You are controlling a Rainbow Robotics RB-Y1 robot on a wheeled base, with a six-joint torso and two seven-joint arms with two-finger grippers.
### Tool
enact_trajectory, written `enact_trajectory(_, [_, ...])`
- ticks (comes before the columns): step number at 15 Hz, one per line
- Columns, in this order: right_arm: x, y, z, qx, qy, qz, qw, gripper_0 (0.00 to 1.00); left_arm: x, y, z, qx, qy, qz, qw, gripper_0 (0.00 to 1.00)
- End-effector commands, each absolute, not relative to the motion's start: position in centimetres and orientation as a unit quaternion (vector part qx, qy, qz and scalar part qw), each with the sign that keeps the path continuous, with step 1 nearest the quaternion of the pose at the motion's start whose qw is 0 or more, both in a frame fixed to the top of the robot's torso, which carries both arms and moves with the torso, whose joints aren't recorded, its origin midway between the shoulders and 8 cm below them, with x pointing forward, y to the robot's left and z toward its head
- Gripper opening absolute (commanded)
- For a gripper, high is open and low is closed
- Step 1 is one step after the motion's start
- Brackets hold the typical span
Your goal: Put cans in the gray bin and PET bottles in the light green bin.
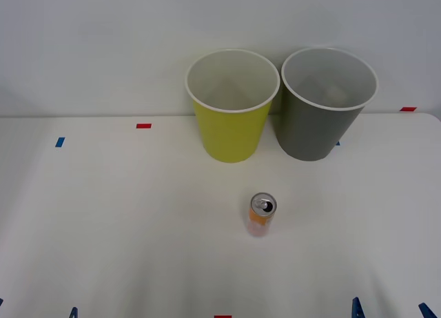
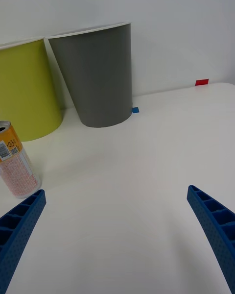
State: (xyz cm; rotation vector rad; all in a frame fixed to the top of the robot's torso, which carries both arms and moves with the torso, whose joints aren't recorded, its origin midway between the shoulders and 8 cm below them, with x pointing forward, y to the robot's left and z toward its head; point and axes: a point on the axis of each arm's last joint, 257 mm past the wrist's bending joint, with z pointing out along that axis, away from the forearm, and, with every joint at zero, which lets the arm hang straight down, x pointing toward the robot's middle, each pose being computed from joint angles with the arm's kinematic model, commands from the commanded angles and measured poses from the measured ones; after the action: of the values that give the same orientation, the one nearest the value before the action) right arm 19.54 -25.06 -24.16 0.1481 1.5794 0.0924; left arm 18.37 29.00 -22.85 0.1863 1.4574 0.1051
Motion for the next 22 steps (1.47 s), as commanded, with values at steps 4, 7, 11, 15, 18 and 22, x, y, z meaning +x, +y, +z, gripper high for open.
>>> enact_trajectory(4, [19.54, -25.06, -24.16, 0.066, 0.709, 0.041, 0.701, 1.0, 18.37, 29.0, -22.85, 0.085, 0.665, 0.048, 0.741, 1.0])
enact_trajectory(7, [19.54, -25.06, -24.16, 0.066, 0.709, 0.041, 0.701, 1.0, 18.37, 29.0, -22.85, 0.085, 0.665, 0.048, 0.741, 1.0])
enact_trajectory(11, [19.54, -25.06, -24.16, 0.066, 0.709, 0.041, 0.701, 1.0, 18.37, 29.0, -22.85, 0.085, 0.665, 0.048, 0.741, 1.0])
enact_trajectory(15, [19.54, -25.06, -24.16, 0.066, 0.709, 0.041, 0.701, 1.0, 18.37, 29.0, -22.85, 0.085, 0.665, 0.048, 0.741, 1.0])
enact_trajectory(18, [19.54, -25.06, -24.16, 0.066, 0.709, 0.041, 0.701, 1.0, 18.37, 29.0, -22.85, 0.085, 0.665, 0.048, 0.741, 1.0])
enact_trajectory(22, [19.54, -25.06, -24.16, 0.066, 0.709, 0.041, 0.701, 1.0, 18.37, 29.0, -22.85, 0.085, 0.665, 0.048, 0.741, 1.0])
